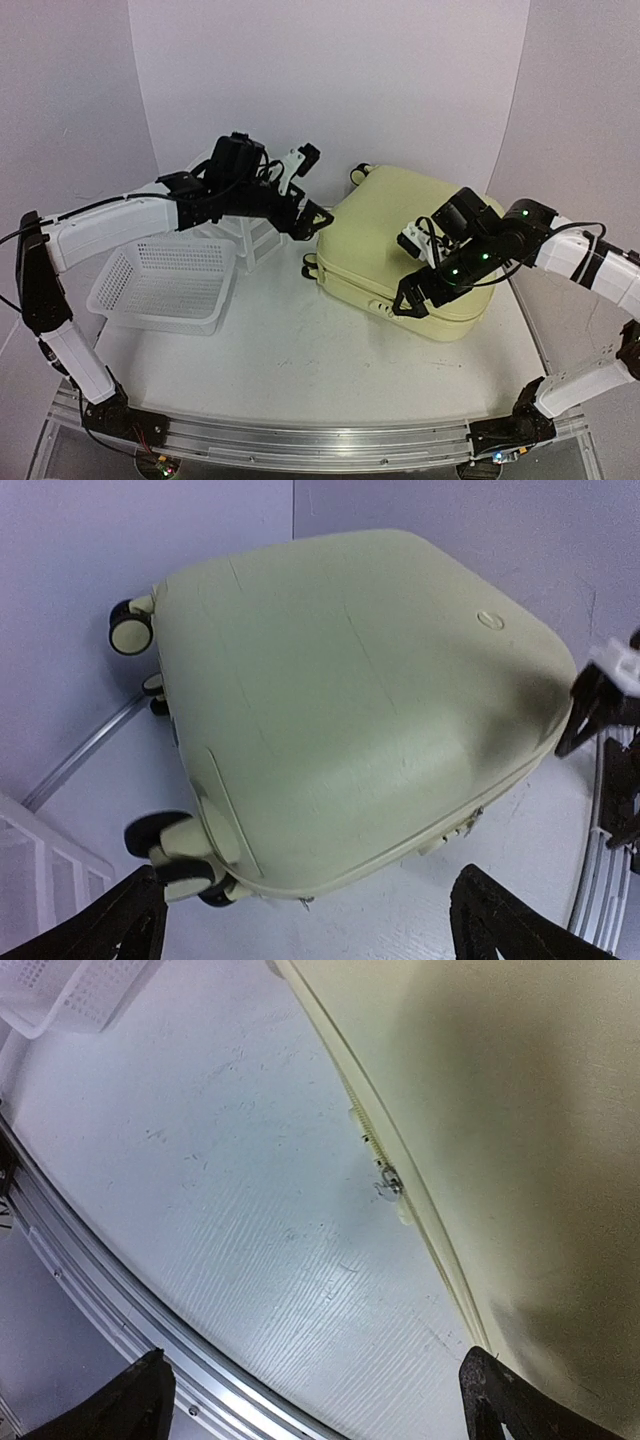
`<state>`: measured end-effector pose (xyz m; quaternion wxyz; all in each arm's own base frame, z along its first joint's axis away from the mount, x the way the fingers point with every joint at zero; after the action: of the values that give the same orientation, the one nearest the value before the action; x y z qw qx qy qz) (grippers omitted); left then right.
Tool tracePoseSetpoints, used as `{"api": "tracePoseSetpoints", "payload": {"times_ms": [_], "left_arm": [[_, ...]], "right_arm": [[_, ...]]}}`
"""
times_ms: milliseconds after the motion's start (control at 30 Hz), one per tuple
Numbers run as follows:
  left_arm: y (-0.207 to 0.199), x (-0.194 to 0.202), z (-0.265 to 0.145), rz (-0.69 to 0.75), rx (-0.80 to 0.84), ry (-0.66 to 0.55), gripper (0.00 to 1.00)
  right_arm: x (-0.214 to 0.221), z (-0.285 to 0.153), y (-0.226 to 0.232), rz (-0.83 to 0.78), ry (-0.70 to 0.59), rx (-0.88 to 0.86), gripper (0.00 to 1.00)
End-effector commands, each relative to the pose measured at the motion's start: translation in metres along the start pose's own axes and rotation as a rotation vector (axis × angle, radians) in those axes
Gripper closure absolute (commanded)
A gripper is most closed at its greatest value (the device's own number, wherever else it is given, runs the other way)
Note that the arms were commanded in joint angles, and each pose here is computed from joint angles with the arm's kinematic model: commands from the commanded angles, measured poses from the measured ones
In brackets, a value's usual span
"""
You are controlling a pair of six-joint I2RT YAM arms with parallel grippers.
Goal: Open, take out, and arrange the luggage
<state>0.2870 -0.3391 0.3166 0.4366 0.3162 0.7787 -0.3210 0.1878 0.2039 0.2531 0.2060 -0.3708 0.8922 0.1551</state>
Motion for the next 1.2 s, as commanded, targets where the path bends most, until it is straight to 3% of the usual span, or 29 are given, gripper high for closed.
{"api": "tracePoseSetpoints", "payload": {"times_ms": [0,100,300,533,833,1167], "left_arm": [[0.032,-0.023,0.01,-0.085,0.074,0.092,0.01],[0.056,-0.033,0.024,-0.177,0.136,0.103,0.01],[0.071,-0.04,0.056,-0.199,0.182,0.139,0.02],[0.079,-0.023,0.08,-0.236,0.184,0.19,0.04],[0.047,0.019,0.072,-0.251,0.22,0.307,0.12],[0.001,0.061,0.053,-0.347,0.364,0.449,0.18]], "right_arm": [[-0.023,-0.003,0.021,-0.061,-0.047,-0.036,0.02],[-0.025,0.004,0.029,-0.062,-0.034,-0.034,0.02],[-0.015,0.013,0.026,0.009,-0.026,0.017,0.02],[0.007,0.013,0.003,0.062,-0.013,0.213,0.02],[0.023,-0.004,-0.029,0.109,-0.055,0.523,0.02],[0.026,-0.005,-0.075,0.076,0.047,0.564,0.02]]}}
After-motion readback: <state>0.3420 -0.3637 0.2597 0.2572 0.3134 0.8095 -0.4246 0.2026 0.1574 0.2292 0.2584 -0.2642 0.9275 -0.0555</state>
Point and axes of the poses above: each gripper's point midway between its finger pads, its own z axis out along the fingers, its own y axis along the line the jaws close on, x = y × z, the point moved 7 cm from there along -z, back along the fingers, and after that the axes turned 13 degrees about -z, right-handed, at the moved point
